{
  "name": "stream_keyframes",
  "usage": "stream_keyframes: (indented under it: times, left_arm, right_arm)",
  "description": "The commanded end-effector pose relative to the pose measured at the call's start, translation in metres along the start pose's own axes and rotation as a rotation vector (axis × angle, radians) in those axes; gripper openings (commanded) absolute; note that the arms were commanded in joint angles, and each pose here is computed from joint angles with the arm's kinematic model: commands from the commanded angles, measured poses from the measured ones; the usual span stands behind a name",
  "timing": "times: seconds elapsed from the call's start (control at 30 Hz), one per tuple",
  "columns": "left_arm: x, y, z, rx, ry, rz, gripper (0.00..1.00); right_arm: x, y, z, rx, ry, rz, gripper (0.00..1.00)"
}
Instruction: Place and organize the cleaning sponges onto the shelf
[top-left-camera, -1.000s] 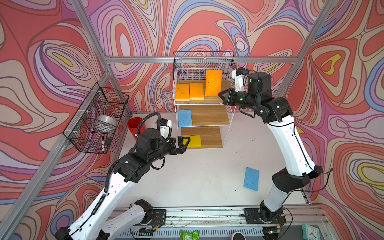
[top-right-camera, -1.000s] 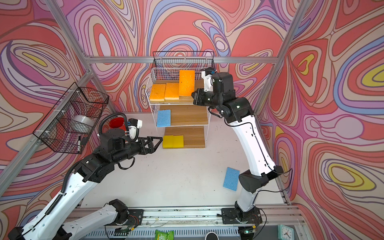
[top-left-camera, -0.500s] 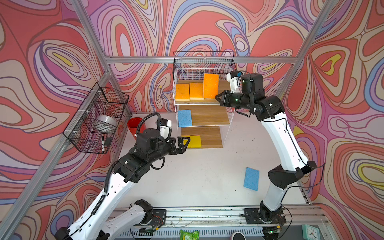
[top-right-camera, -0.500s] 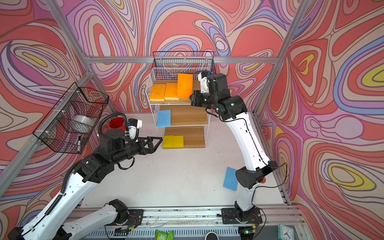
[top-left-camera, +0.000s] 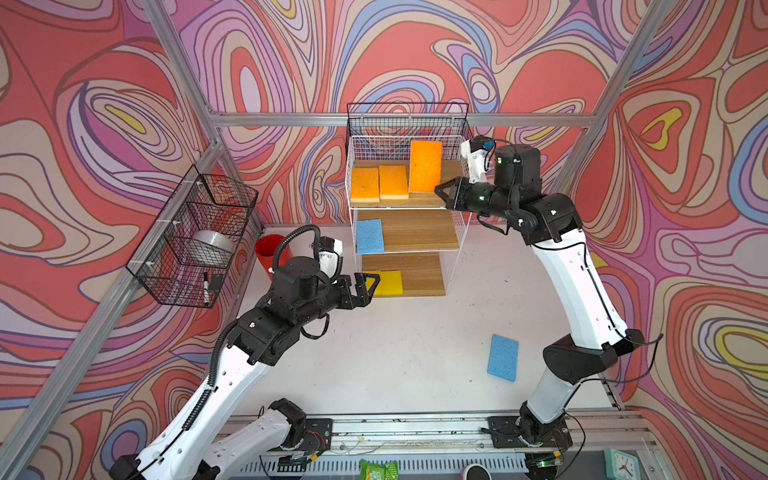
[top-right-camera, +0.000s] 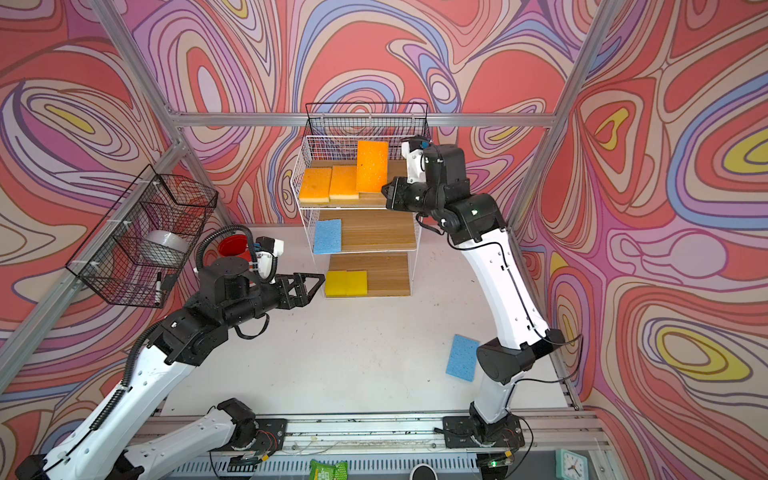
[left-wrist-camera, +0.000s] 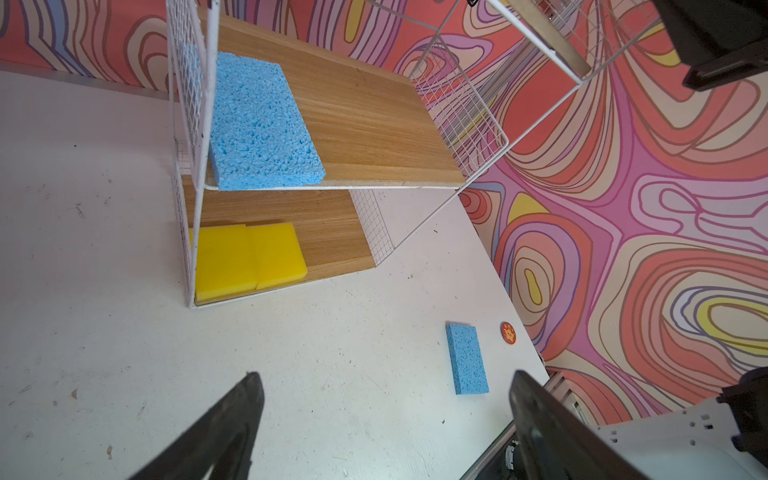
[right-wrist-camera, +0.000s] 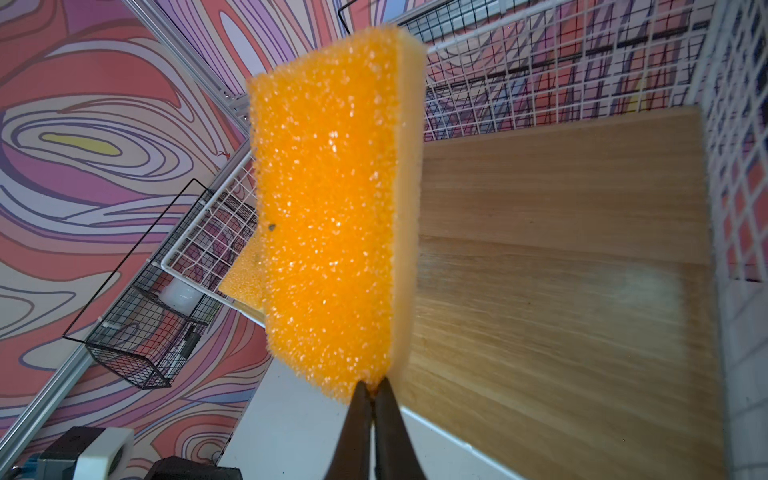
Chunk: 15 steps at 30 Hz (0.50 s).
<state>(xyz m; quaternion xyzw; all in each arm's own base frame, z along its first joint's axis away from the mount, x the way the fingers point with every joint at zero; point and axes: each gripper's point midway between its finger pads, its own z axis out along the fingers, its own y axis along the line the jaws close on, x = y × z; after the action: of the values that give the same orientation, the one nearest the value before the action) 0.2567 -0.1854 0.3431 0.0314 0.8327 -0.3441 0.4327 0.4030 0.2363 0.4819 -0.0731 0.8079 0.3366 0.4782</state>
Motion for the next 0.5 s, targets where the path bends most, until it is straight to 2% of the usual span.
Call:
stream_keyframes:
  times: [0.0, 0.47]
  left_arm:
    - [-0.002, 0.002, -0.001, -0.003, -0.008, 0.015, 0.93]
    - [0.0, 0.004, -0.001, -0.008, -0.005, 0.017, 0.93]
  right_arm:
    - [-0.005, -0.001, -0.008, 0.011, -0.024, -0.015, 0.0]
    - [0.002, -0.012, 0.006, 0.044, 0.002, -0.02, 0.0]
